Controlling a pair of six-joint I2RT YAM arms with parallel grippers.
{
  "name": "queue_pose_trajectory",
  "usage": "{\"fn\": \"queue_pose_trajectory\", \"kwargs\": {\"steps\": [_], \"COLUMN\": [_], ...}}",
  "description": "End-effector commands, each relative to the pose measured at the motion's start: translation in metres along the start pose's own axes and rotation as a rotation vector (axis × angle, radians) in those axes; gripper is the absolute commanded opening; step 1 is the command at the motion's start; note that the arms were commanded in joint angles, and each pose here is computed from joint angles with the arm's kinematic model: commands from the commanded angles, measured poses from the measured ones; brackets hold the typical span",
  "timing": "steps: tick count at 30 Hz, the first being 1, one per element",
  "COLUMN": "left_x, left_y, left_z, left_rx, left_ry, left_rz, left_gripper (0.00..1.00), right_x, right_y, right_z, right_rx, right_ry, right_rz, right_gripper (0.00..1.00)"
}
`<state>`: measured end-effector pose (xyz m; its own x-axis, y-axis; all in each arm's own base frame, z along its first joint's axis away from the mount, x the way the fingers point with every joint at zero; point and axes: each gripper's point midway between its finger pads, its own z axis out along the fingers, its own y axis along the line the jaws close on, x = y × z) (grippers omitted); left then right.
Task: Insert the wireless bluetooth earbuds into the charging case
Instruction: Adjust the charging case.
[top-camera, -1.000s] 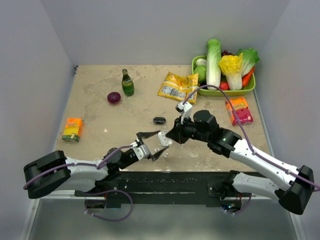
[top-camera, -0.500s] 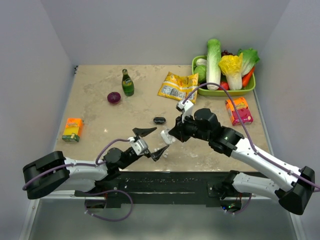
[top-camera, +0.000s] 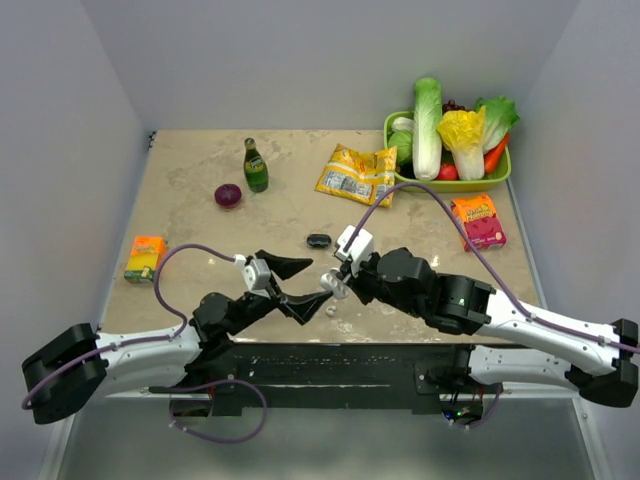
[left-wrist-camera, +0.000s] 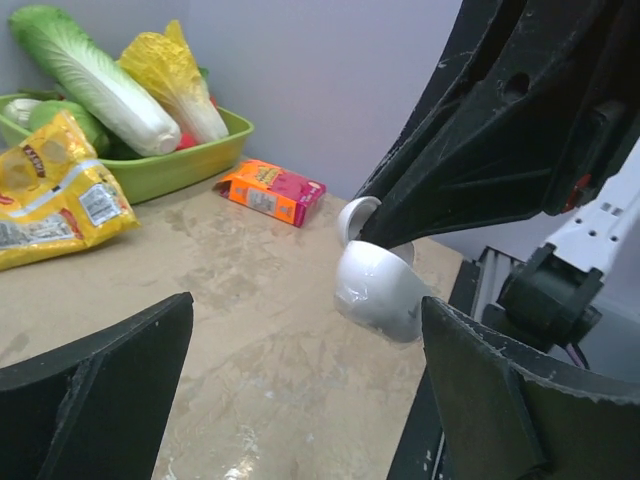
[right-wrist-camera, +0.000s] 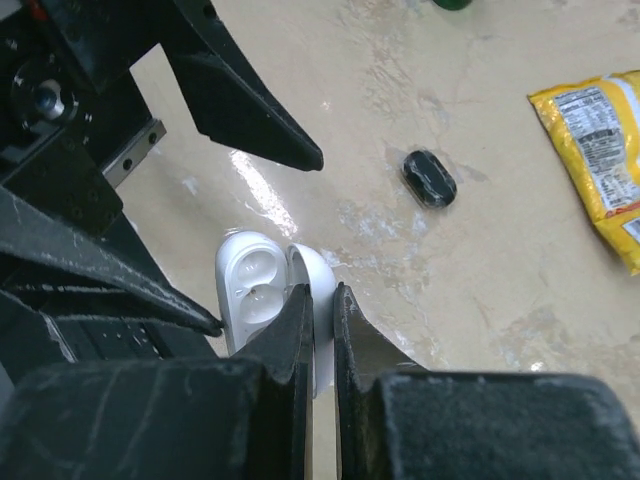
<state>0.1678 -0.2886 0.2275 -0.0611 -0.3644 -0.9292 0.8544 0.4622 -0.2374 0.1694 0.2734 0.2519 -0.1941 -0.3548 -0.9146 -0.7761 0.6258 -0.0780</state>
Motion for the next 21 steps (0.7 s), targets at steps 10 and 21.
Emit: {"fn": "queue_pose_trajectory", "kwargs": {"steps": [10,21], "left_x": [0.018,0.017], "left_y": [-0.060,-0.053], "left_z": [-0.002,0.012], "left_rx": [0.429,0.397], "left_ry": [0.141,0.167], "left_rz": [0.014,0.055], "left_gripper": [0.79,0.75], "right_x": [-0.023,-0.011], "right_y": [-0.011,0.020], "right_z": [-0.020,-0.011], "right_rx": [0.117,0.030], "right_ry": [0.033,0.068], "right_rz": [-0.262,-0.329], "right_gripper": [0.00,0.00]}}
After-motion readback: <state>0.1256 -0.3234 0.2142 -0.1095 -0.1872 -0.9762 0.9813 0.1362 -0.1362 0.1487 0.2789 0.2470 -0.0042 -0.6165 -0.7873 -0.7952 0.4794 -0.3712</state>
